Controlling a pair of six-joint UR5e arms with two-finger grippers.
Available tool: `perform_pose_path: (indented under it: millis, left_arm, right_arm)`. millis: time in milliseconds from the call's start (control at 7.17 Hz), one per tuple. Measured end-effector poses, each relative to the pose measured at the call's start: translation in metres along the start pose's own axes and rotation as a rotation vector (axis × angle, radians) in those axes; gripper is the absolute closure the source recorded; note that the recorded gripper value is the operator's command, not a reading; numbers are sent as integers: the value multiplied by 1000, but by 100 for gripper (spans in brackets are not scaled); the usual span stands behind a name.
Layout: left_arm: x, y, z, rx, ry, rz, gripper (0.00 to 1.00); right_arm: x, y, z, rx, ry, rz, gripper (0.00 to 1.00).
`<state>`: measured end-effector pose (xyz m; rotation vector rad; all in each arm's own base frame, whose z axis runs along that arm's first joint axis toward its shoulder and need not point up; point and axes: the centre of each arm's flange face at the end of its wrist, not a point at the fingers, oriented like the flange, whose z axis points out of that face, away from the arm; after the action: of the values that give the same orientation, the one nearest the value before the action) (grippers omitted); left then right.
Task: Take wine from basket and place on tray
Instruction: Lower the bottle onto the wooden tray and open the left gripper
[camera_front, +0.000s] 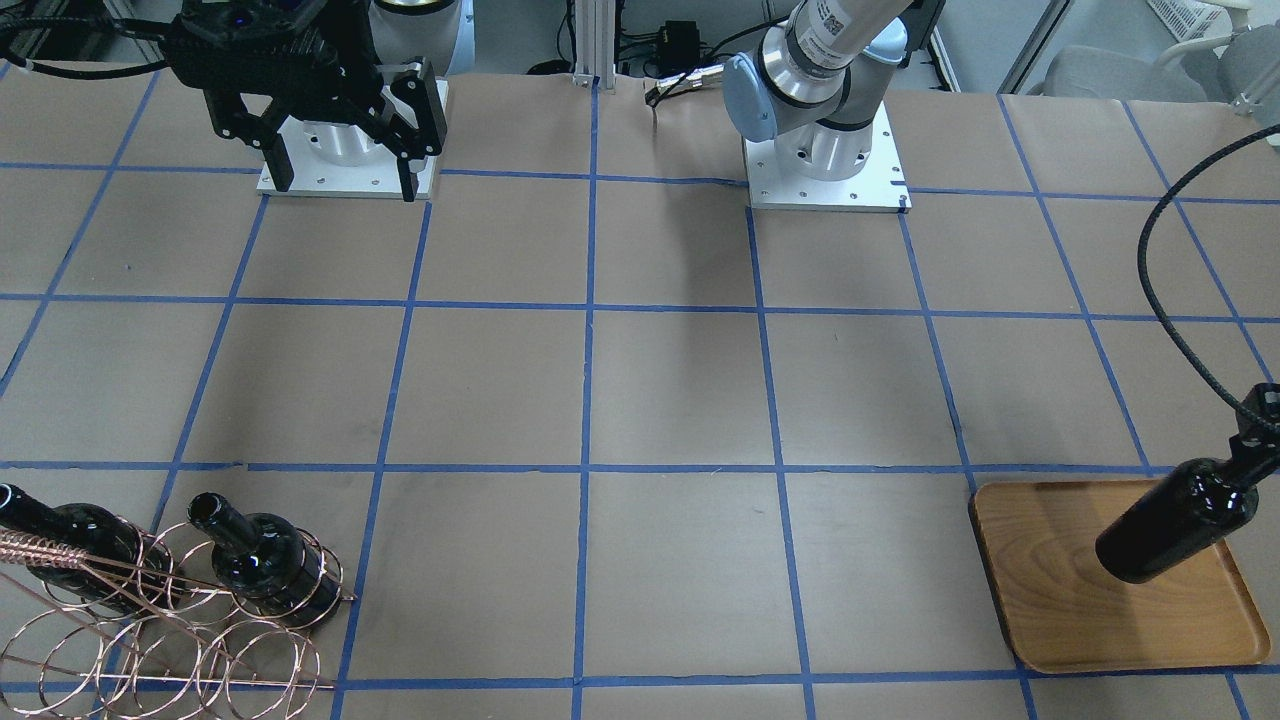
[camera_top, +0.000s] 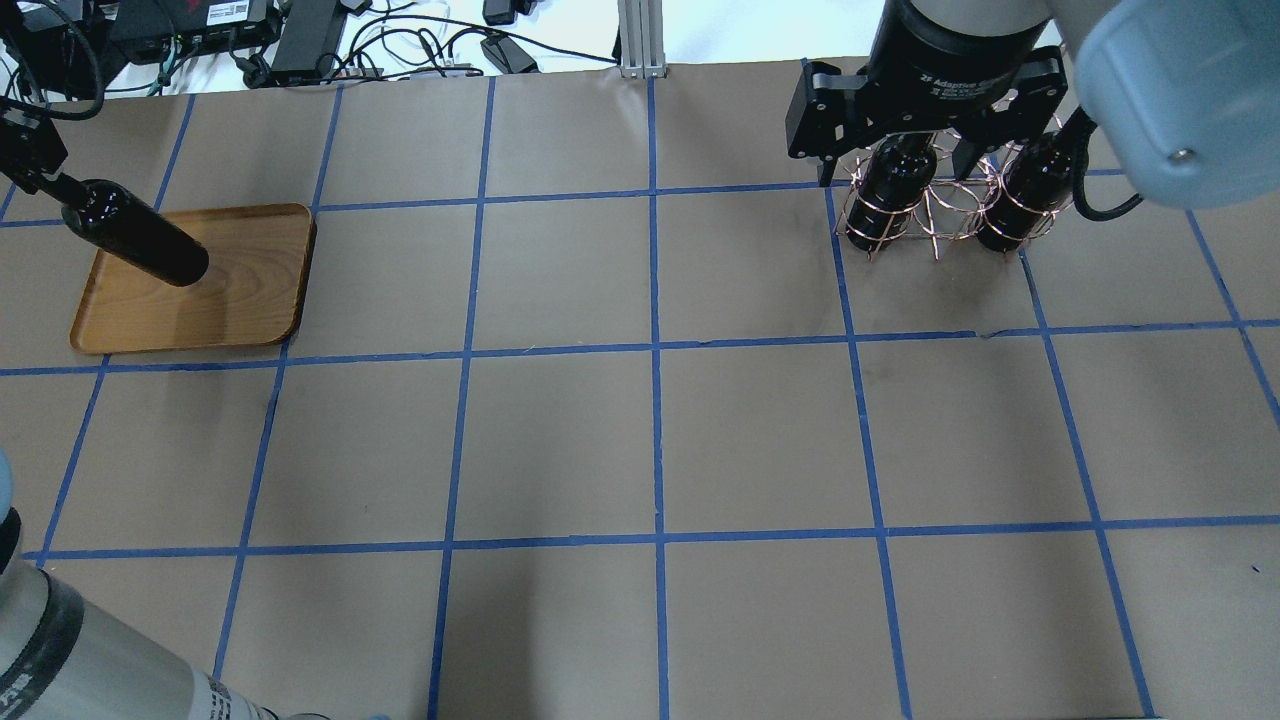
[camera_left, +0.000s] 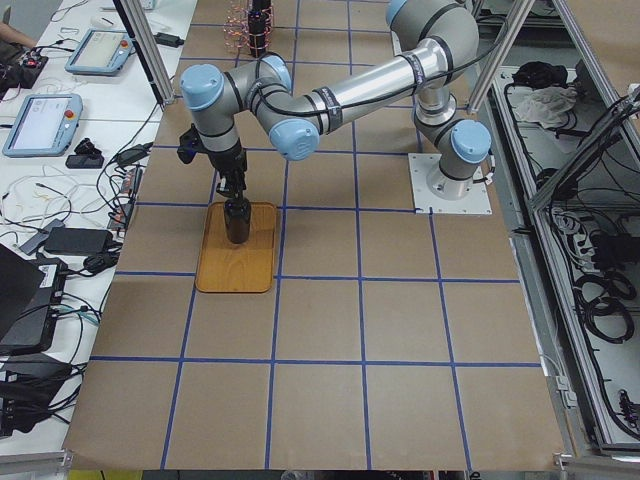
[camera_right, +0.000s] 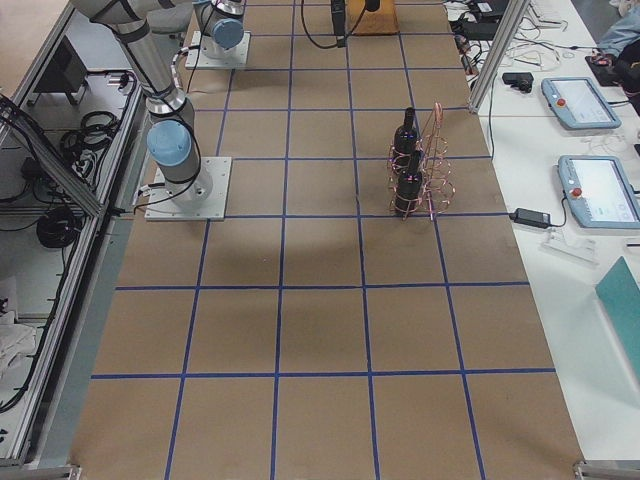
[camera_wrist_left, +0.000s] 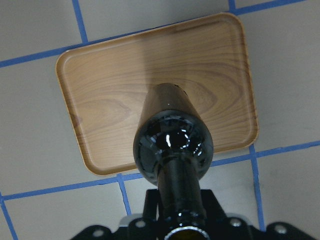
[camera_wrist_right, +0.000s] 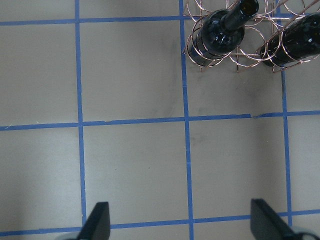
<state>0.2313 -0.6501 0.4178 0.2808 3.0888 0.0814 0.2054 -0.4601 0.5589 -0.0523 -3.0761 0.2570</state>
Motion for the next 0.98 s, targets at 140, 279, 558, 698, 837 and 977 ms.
perform_pose_path:
  millis: [140,279,558,698,837,977]
  left_arm:
    - [-4,-3,9,-4,4,-1,100]
    - [-6,-6,16,-8,9,-2,87]
    - [-8,-9,24,-13,17,-2,11]
    - [-7,-9,23,-10,18,-3,0]
    - [-6,-7,19,-5,17,-3,0]
    - [0,-3,9,1,12,-1,0]
  right_arm:
    - [0,0,0,-1,-1,0,0]
    - [-1,0,0,-2,-1,0,0]
    - [-1,1,0,-3,-2,0,0]
    - [-1,1,0,-2,-1,1,0]
    - [-1,1,0,-1,-1,1,0]
    - [-1,1,0,-1,-1,1,0]
